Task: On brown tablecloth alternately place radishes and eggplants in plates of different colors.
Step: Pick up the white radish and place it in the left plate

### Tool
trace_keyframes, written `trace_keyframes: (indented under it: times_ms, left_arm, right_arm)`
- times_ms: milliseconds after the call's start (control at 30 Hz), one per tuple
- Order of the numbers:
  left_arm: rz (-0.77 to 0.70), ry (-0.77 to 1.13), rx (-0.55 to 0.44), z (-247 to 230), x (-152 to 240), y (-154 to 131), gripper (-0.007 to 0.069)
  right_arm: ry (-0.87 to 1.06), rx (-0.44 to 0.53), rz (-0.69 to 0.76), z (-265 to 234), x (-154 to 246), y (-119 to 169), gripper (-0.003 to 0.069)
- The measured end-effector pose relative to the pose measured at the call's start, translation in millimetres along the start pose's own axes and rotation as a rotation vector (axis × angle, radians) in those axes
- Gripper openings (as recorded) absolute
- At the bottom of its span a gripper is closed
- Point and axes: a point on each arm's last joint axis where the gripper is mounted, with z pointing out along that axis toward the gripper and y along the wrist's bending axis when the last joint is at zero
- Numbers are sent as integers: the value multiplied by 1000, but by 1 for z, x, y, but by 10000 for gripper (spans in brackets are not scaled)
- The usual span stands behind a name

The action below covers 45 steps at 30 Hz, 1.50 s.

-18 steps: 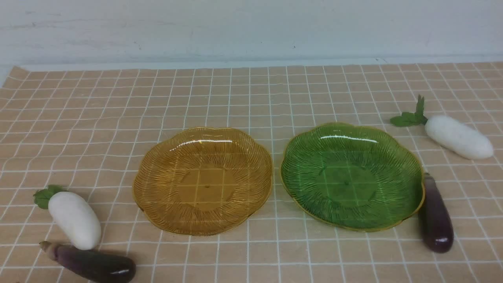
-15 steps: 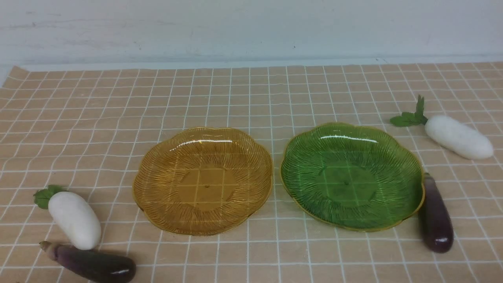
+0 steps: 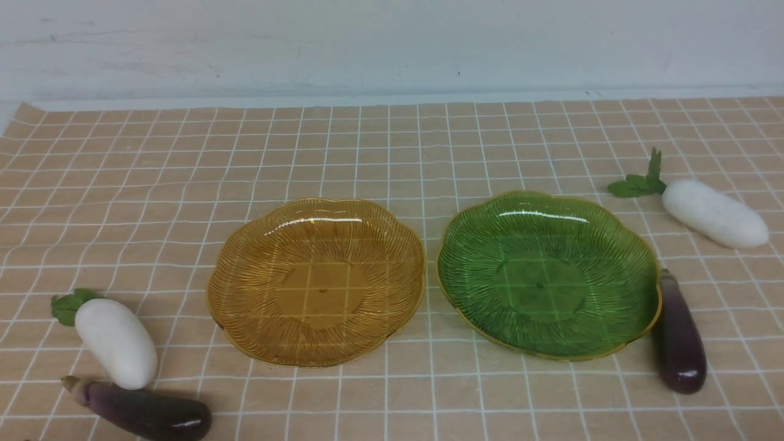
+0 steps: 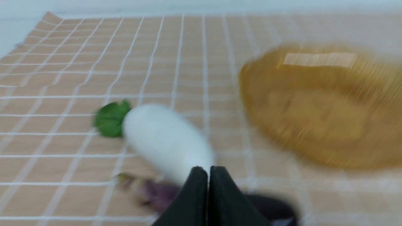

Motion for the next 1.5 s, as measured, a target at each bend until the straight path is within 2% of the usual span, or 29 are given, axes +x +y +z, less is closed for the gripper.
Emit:
trace_keyframes:
  times_ms: [100, 200, 333, 433, 500, 600, 667, 767, 800, 867, 967, 1033, 1233, 1367, 1500]
  left_arm:
    - [-252, -91, 44, 0, -9, -3, -4]
    - [-399, -200, 67, -2, -19, -2, -4]
    - [-499, -441, 62, -9, -39, 4, -4]
    - [-516, -498, 106, -21, -70, -2, -4]
    - [-476, -394, 139, -25, -94, -14, -4]
    - [-361, -77, 154, -11, -118, -31, -4]
    - [-275, 200, 128, 10, -127, -38, -4]
    - [-175, 525, 67, 41, -127, -37, -4]
    - [-137, 661, 23, 62, -124, -34, -4]
    - [-113, 753, -23, 84, -123, -29, -4]
    - [-123, 801, -100, 112, -131, -18, -4]
    - [-173, 820, -163, 131, -137, -4, -3]
    - [-297, 852, -238, 158, -141, 23, -3]
    - [-327, 904, -259, 178, -132, 35, 11]
    - [-354, 962, -258, 198, -115, 41, 95]
  right_arm:
    - [0, 0, 0, 0, 0, 0, -15]
    - [0, 0, 0, 0, 0, 0, -15]
    - [-1, 2, -9, 0, 0, 0, -15]
    - [-20, -10, 36, 0, -2, 1, -15]
    - [-58, -41, 128, 0, -5, 3, -15]
    - [-172, -120, 371, -2, -16, 8, -15]
    - [-246, -170, 546, -4, -24, 9, -15]
    - [-314, -205, 658, -6, -31, 8, -15]
    - [-327, -209, 662, -6, -32, 8, -15]
    - [-327, -209, 662, -6, -32, 8, -15]
    - [-325, -213, 687, -6, -32, 8, -15]
    - [-252, -209, 676, -7, -34, 9, -15]
    - [-87, -251, 476, -31, -83, 16, -15]
    - [116, -267, 315, -33, -117, 22, -15]
    - [275, -276, 198, -26, -132, 28, -15]
